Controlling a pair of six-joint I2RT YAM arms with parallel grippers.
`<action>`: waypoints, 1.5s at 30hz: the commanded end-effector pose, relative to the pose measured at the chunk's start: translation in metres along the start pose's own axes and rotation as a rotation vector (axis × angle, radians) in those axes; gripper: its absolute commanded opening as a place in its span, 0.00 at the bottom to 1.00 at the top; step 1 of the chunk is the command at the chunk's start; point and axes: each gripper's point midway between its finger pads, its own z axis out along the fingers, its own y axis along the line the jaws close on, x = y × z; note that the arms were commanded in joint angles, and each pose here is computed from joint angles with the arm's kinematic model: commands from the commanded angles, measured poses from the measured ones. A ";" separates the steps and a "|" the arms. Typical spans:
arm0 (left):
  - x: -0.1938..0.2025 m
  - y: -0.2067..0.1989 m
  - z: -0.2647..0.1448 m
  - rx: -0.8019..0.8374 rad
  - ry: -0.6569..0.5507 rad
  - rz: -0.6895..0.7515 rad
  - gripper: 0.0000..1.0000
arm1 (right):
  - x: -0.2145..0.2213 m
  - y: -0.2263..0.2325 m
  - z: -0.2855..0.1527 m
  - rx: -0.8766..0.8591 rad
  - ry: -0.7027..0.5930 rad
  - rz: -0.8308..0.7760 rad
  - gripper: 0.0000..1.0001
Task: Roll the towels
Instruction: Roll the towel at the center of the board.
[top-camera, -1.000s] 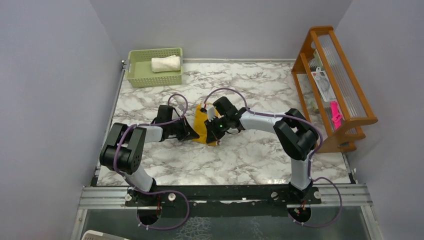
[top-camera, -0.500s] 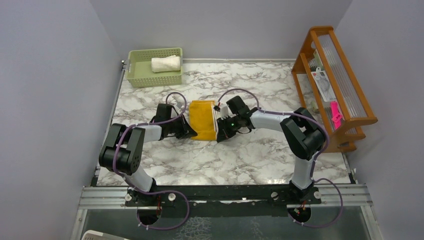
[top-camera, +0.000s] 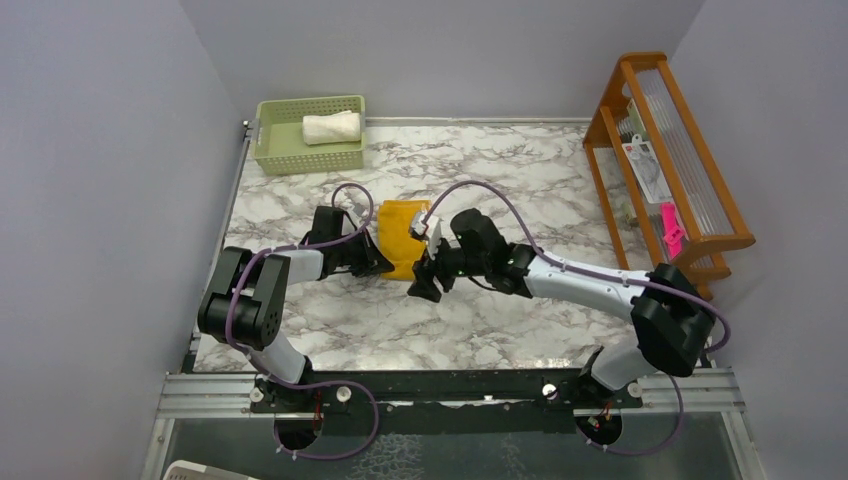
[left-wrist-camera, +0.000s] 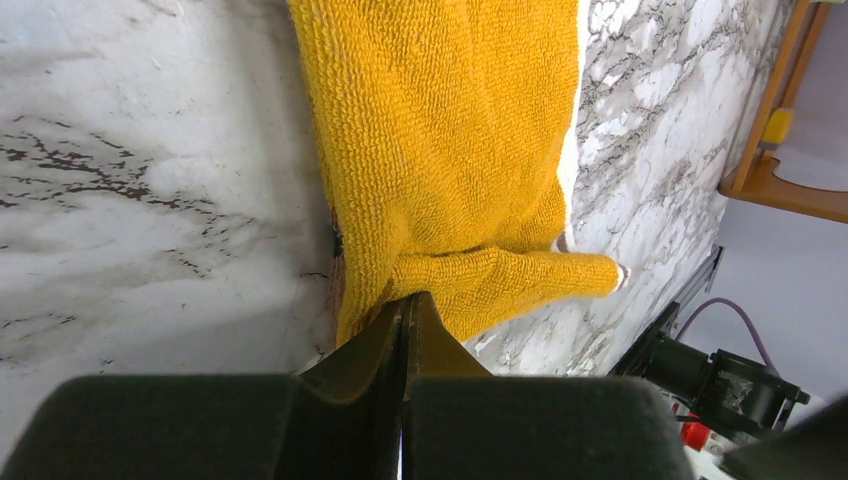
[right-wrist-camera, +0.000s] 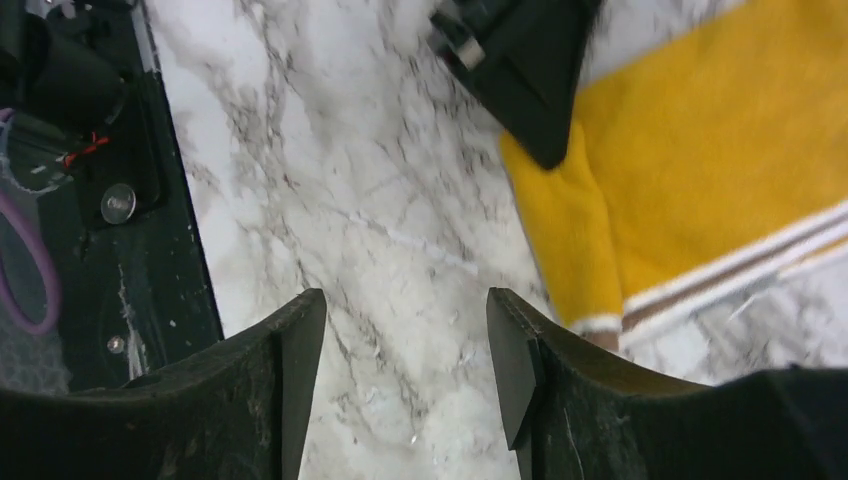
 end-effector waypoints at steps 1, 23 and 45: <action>0.019 0.070 -0.001 -0.280 0.023 -0.032 0.00 | -0.009 -0.015 0.013 0.078 -0.055 -0.237 0.62; 0.020 0.067 0.001 -0.256 0.035 -0.035 0.00 | 0.035 -0.015 0.061 -0.099 0.050 -0.818 0.53; 0.019 0.068 0.001 -0.251 0.031 -0.044 0.00 | 0.034 -0.052 0.079 0.044 0.112 -0.894 0.51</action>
